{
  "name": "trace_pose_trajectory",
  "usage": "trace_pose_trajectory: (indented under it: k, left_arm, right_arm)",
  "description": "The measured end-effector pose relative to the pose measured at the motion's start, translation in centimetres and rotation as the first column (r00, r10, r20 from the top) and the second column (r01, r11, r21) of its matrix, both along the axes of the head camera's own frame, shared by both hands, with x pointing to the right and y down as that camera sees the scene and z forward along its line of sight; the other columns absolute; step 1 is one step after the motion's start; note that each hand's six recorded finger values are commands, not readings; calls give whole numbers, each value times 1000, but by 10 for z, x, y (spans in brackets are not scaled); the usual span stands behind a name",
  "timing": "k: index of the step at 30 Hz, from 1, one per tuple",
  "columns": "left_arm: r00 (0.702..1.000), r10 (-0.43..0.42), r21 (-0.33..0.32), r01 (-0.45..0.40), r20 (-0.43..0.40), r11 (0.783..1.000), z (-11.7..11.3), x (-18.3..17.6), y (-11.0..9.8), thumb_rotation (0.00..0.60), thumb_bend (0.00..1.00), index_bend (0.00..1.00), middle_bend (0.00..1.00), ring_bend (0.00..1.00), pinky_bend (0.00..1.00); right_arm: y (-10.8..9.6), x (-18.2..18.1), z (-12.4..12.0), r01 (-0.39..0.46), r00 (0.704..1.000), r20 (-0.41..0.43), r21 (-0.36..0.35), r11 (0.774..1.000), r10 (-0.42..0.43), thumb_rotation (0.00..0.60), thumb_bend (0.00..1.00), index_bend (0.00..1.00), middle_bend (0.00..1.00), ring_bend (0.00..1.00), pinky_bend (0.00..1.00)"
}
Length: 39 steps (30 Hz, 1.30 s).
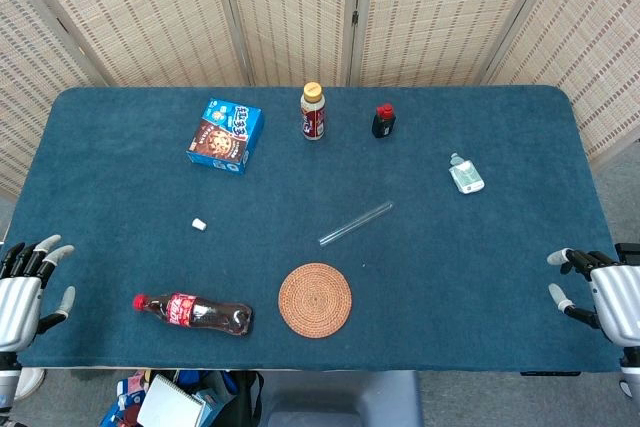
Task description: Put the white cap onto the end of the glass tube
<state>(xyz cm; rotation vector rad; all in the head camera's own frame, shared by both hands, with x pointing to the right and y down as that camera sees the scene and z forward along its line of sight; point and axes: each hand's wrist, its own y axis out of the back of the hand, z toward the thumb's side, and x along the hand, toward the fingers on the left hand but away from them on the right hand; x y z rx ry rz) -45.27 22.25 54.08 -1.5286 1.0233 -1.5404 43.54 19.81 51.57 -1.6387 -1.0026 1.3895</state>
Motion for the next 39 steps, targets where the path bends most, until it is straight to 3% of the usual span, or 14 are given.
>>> trace_pose_trajectory:
  k: [13, 21, 23, 26, 29, 34, 39]
  left_arm:
    - [1000, 2, -1, -2, -6, 1000, 1, -1, 0, 600, 402, 221, 152, 138, 91]
    - [1000, 11, 0, -11, 0, 1000, 0, -1, -3, 600, 402, 219, 152, 138, 91]
    - [1000, 12, -3, -12, 1, 1000, 1, -1, -4, 600, 402, 219, 152, 138, 91]
    - [1000, 17, -1, -17, 3, 1000, 2, 0, -6, 600, 402, 219, 152, 138, 91]
    - [1000, 24, 3, -24, 2, 1000, 1, 2, -8, 600, 402, 219, 152, 138, 91]
    - [999, 38, 10, -38, 2, 999, 0, 4, -10, 600, 401, 219, 152, 138, 91]
    - [999, 43, 8, -43, 3, 999, -1, 4, -9, 600, 402, 219, 152, 138, 91]
  right_arm:
    - [-6, -4, 0, 12, 1000, -8, -4, 1000, -12, 600, 286, 413, 498, 449, 656]
    - [-30, -18, 7, 79, 997, -16, -29, 996, -79, 600, 285, 412, 512, 470, 656]
    - [-36, -22, 8, 93, 995, -16, -32, 995, -94, 600, 286, 412, 532, 504, 679]
    - [-49, -31, 11, 124, 992, -13, -38, 992, -125, 600, 285, 412, 593, 594, 833]
    - [-64, -44, 17, 164, 986, -4, -47, 985, -164, 600, 285, 412, 719, 745, 971]
    - [-90, -71, 33, 237, 971, 21, -89, 967, -236, 600, 286, 412, 909, 967, 1000]
    - [-115, -106, 61, 313, 950, 46, -148, 938, -310, 600, 285, 412, 1000, 1000, 1000]
